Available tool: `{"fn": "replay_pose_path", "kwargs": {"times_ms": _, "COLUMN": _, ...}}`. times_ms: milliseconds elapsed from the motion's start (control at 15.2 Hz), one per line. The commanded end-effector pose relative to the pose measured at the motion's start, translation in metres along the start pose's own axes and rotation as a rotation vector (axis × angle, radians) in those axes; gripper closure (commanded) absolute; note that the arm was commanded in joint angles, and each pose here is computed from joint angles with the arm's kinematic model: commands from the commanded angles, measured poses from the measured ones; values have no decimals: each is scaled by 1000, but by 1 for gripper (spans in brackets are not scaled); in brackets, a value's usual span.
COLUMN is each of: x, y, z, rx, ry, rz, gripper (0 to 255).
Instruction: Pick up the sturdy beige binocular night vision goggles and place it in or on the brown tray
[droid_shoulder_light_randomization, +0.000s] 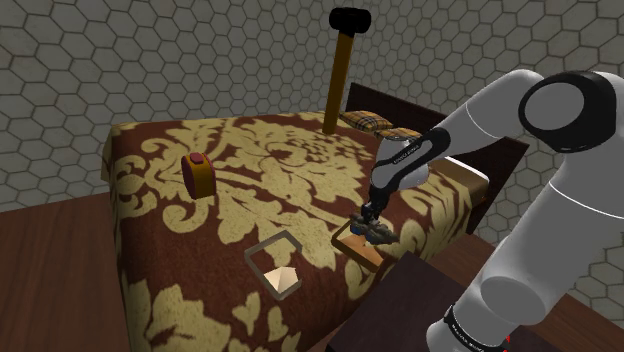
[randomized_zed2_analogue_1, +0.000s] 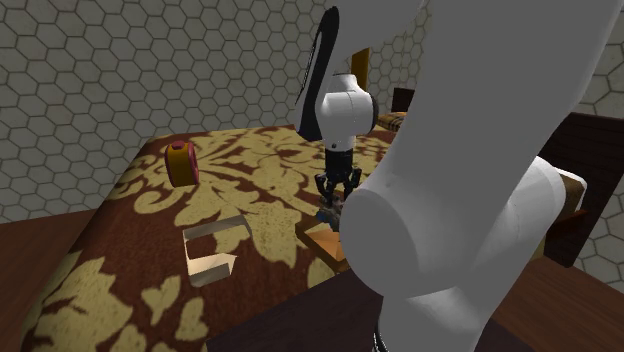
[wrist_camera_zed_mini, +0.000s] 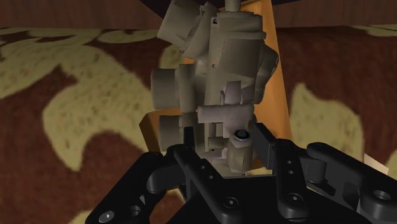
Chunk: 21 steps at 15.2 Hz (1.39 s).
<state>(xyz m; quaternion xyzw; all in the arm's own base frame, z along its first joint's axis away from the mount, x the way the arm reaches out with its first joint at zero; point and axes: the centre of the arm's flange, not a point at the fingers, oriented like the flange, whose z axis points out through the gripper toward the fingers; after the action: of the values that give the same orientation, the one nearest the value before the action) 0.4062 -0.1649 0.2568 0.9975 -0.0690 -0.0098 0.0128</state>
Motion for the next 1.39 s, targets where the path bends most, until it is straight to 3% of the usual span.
{"fn": "replay_pose_path", "kwargs": {"times_ms": 0, "x": 1, "y": 0, "z": 10, "rx": 0, "ry": 2, "rz": 0, "gripper": 255}}
{"fn": "replay_pose_path", "kwargs": {"times_ms": 198, "x": 1, "y": 0, "z": 28, "rx": 0, "ry": 2, "rz": 0, "gripper": 255}}
{"fn": "replay_pose_path", "kwargs": {"times_ms": 726, "x": 1, "y": 0, "z": 28, "rx": 0, "ry": 2, "rz": 0, "gripper": 255}}
{"fn": "replay_pose_path", "kwargs": {"times_ms": 792, "x": 1, "y": 0, "z": 28, "rx": 0, "ry": 2, "rz": 0, "gripper": 0}}
{"fn": "replay_pose_path", "kwargs": {"times_ms": 1122, "x": 1, "y": 0, "z": 28, "rx": 0, "ry": 2, "rz": 0, "gripper": 0}}
{"fn": "replay_pose_path", "kwargs": {"times_ms": 1320, "x": 1, "y": 0, "z": -11, "rx": 0, "ry": 2, "rz": 0, "gripper": 0}}
